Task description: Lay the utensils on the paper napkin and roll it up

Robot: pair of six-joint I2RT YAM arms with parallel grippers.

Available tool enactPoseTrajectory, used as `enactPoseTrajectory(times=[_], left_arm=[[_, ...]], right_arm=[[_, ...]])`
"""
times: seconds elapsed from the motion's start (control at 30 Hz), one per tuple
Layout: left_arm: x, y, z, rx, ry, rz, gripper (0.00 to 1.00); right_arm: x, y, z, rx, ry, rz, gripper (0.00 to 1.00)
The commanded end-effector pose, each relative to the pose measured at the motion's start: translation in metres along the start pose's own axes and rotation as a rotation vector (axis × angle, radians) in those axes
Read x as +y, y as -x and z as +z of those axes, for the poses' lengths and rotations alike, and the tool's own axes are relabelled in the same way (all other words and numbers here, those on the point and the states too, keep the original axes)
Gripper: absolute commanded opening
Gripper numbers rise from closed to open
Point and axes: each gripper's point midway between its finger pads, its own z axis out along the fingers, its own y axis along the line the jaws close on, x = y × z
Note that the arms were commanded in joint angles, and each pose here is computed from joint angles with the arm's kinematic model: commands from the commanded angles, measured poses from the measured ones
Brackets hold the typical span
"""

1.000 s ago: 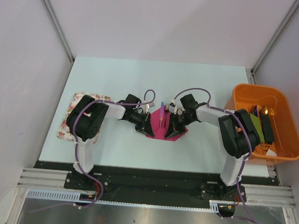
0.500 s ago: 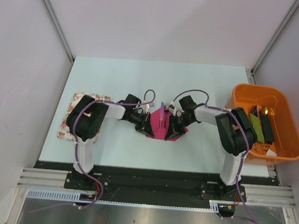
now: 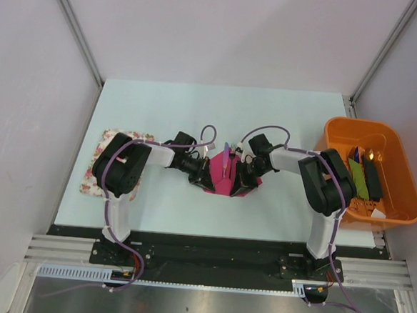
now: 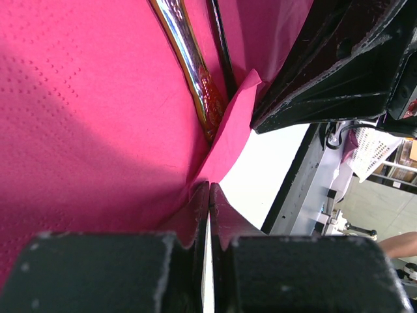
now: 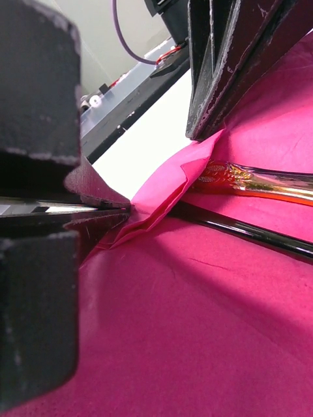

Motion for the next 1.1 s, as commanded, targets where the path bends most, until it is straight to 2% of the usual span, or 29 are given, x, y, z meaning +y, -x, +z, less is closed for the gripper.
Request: enactPoseTrajectory(times=[0.0,0.23,0.77,1.07], left_arm=[[0.023,0.000,-0.004,-0.027,0.081,-0.002,0.04],[0.028,-0.001,-0.005,-0.029,0.089,-0.021,0.03],[0.032,-0.002,-0.005,-0.031,0.098,-0.028,0.01],[0.033,-0.001,-0.005,-0.032,0.100,-0.032,0.00]], right_arm=[[-0.031,0.007,0.004,-0.025,-0.156,-0.059,0.05],[-0.042,0.009,-0.007,-0.059,-0.244,-0.121,0.06],[-0.050,-0.003,-0.025,-0.058,-0.266,-0.146,0.09],[-0.052,-0.010,-0.030,-0.089,-0.353,-0.258,0.10]])
